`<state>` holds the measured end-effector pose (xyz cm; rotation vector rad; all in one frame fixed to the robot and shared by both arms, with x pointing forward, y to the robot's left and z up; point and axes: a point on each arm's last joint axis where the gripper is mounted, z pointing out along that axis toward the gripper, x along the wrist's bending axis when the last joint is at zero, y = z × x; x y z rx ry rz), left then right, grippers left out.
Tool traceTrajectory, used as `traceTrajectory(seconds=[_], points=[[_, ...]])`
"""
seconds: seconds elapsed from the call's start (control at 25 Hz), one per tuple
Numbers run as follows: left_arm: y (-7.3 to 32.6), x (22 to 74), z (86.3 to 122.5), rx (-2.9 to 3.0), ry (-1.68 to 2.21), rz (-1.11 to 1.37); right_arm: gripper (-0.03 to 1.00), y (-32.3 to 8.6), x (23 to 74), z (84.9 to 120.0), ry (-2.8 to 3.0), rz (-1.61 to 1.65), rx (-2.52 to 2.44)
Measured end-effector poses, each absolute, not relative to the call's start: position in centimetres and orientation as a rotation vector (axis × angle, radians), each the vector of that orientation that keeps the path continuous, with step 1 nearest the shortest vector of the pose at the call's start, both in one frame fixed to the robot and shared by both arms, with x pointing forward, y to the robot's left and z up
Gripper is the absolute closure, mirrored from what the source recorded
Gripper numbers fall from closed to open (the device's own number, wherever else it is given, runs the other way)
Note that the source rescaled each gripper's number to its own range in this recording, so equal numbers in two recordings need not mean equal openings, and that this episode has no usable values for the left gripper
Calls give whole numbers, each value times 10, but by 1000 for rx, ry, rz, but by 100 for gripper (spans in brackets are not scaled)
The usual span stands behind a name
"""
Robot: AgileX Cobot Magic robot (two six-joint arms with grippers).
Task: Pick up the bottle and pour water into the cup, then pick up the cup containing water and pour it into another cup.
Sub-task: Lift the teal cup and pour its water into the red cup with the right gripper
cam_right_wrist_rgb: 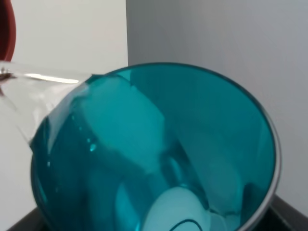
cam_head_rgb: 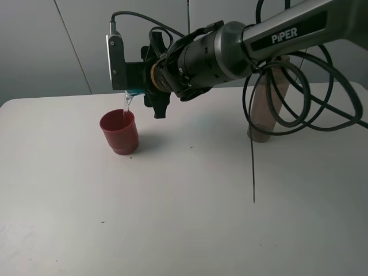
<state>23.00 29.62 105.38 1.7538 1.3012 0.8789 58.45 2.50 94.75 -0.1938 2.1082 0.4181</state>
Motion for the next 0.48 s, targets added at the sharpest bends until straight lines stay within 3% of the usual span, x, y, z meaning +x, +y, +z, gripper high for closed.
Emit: traceTrajectory(seconds=[0.48], points=[[296,230,1054,1754,1301,879,81,27,587,953,2082,401,-240]])
